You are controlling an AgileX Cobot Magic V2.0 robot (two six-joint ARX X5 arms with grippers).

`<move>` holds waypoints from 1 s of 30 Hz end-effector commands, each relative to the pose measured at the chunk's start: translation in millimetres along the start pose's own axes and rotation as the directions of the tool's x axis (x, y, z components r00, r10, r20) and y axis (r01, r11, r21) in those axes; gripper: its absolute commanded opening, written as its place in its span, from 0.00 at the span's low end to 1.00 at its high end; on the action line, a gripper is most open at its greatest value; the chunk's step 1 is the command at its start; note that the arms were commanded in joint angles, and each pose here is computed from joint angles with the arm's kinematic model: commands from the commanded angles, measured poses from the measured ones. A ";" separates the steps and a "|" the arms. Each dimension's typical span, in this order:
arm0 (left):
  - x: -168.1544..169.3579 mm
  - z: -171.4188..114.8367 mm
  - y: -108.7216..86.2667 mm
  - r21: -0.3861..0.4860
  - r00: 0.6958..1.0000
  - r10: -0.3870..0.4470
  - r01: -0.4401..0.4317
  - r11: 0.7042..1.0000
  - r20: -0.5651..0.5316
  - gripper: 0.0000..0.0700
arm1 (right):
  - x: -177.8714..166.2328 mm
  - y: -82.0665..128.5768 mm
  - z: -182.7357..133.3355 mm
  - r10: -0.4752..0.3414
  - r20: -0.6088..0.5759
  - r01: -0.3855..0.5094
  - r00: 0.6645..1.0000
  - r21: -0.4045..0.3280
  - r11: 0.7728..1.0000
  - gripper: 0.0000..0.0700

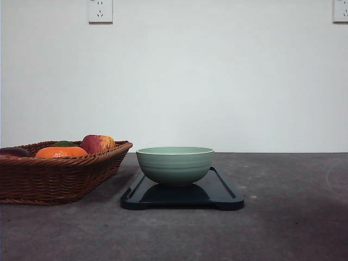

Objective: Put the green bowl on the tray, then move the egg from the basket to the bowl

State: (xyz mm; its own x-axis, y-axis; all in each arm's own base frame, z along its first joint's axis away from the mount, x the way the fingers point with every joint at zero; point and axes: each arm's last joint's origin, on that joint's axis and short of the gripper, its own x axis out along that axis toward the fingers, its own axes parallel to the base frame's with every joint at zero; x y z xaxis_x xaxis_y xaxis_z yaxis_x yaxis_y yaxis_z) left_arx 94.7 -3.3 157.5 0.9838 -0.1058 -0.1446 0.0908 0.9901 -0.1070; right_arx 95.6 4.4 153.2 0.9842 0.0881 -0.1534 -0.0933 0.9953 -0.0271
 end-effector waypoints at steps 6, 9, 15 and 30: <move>1.8 -4.9 0.6 0.010 1.000 0.002 -0.002 1.000 -0.005 0.00 | 0.6 0.3 -1.1 0.004 0.005 -0.004 1.000 0.010 1.000 0.03; 1.8 -4.9 0.6 0.010 1.000 0.002 -0.002 1.000 -0.005 0.00 | 0.6 0.3 -1.1 0.004 0.005 -0.004 1.000 0.010 1.000 0.03; 1.8 -4.9 0.6 0.010 1.000 0.002 -0.002 1.000 -0.005 0.00 | 0.6 0.3 -1.1 0.004 0.005 -0.004 1.000 0.010 1.000 0.03; 1.8 -4.9 0.6 0.010 1.000 0.002 -0.002 1.000 -0.005 0.00 | 0.6 0.3 -1.1 0.004 0.005 -0.004 1.000 0.010 1.000 0.03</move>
State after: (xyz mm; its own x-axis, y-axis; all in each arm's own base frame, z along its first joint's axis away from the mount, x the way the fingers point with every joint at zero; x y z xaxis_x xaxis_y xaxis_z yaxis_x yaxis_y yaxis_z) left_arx 94.7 -3.3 157.5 0.9838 -0.1058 -0.1446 0.0908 0.9901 -0.1070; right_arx 95.6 4.4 153.2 0.9842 0.0881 -0.1534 -0.0933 0.9953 -0.0271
